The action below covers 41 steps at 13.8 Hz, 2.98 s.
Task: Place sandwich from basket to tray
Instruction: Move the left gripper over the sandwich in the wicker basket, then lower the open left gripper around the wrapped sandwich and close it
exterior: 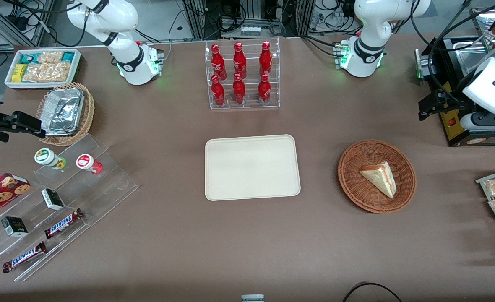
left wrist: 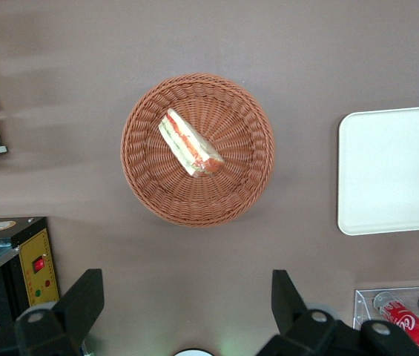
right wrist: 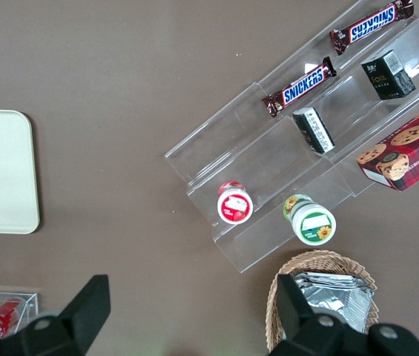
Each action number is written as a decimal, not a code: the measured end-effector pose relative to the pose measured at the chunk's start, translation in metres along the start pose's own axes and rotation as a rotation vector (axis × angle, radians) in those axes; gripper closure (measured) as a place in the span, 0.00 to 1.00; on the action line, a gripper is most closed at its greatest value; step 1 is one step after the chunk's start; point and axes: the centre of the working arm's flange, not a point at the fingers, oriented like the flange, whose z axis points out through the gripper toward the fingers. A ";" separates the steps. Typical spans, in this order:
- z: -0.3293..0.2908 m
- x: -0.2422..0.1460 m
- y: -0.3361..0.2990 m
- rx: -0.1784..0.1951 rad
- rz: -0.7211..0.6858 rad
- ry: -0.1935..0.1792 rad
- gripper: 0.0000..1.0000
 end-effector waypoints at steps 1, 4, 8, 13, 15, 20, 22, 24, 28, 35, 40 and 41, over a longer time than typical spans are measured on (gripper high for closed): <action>0.001 0.001 -0.001 0.005 -0.001 -0.002 0.00; 0.008 0.005 -0.003 0.022 -0.002 -0.013 0.00; 0.046 0.019 -0.007 0.043 -0.009 -0.028 0.00; 0.131 0.026 -0.006 0.039 -0.198 0.025 0.00; 0.165 0.020 -0.005 0.029 -0.299 0.065 0.00; 0.256 -0.001 -0.003 -0.008 -0.473 0.142 0.00; 0.273 -0.002 -0.003 -0.018 -0.530 0.150 0.00; 0.286 0.000 -0.003 -0.029 -0.579 0.158 0.00; 0.318 0.005 -0.002 -0.046 -0.620 0.163 0.00; 0.358 0.010 -0.003 -0.051 -0.628 0.143 0.00; 0.364 0.011 -0.016 -0.048 -0.653 0.145 0.27; 0.365 0.011 -0.019 -0.047 -0.659 0.144 0.40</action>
